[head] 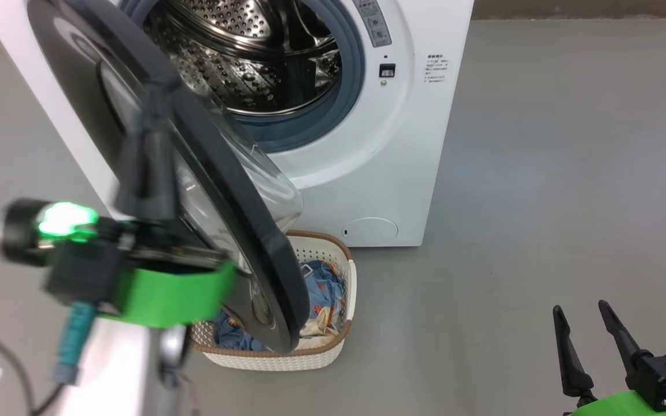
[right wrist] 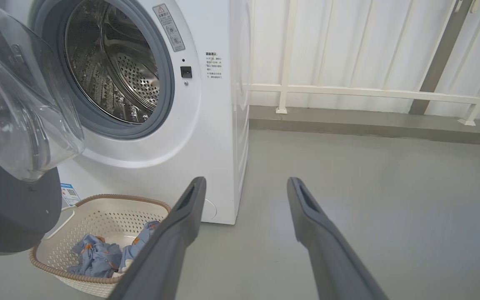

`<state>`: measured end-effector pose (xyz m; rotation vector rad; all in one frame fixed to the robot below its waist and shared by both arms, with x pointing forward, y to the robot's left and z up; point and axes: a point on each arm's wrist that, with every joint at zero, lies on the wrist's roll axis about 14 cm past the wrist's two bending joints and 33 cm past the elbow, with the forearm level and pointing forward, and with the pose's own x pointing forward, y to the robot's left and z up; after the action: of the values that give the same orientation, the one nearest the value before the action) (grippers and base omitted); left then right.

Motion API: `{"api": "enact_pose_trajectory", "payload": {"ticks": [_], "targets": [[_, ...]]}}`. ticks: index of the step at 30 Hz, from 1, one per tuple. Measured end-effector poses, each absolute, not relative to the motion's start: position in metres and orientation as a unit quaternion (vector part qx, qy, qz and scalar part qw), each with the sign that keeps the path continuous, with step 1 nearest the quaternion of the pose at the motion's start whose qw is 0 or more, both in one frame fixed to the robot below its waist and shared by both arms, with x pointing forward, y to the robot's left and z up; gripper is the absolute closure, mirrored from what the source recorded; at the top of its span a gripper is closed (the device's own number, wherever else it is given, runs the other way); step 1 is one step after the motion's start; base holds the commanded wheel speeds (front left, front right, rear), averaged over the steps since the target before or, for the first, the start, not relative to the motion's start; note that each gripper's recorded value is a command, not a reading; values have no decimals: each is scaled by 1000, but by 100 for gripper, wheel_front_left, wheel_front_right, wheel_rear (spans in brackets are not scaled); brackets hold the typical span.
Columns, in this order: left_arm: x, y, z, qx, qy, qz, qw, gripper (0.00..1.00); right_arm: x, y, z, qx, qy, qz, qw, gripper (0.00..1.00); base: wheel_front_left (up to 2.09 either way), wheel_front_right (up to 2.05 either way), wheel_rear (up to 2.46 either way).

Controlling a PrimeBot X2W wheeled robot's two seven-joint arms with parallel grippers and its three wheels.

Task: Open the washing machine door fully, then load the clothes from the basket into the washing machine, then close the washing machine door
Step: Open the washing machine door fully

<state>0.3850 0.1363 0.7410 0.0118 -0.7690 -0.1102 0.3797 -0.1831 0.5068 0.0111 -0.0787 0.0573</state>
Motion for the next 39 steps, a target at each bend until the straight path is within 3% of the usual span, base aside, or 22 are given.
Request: {"api": "enact_pose_trajectory", "payload": {"ticks": [5,8,13,22,39], "targets": [[368,62,738,-38,-347,-177,920,100,376,-182,509,6,-43,30,999,0,0,0,0],[357,5,709,-63,-267,-273,922,100,371,-182,507,8,-39,31,999,0,0,0,0],[351,-33,660,-78,-154,-336,926,100,368,-182,508,9,-40,31,999,0,0,0,0],[359,-33,581,-52,-30,-324,944,100,365,-187,507,10,-39,22,999,0,0,0,0],[377,11,533,-29,25,-246,969,100,366,-186,506,15,-38,24,999,0,0,0,0]]}}
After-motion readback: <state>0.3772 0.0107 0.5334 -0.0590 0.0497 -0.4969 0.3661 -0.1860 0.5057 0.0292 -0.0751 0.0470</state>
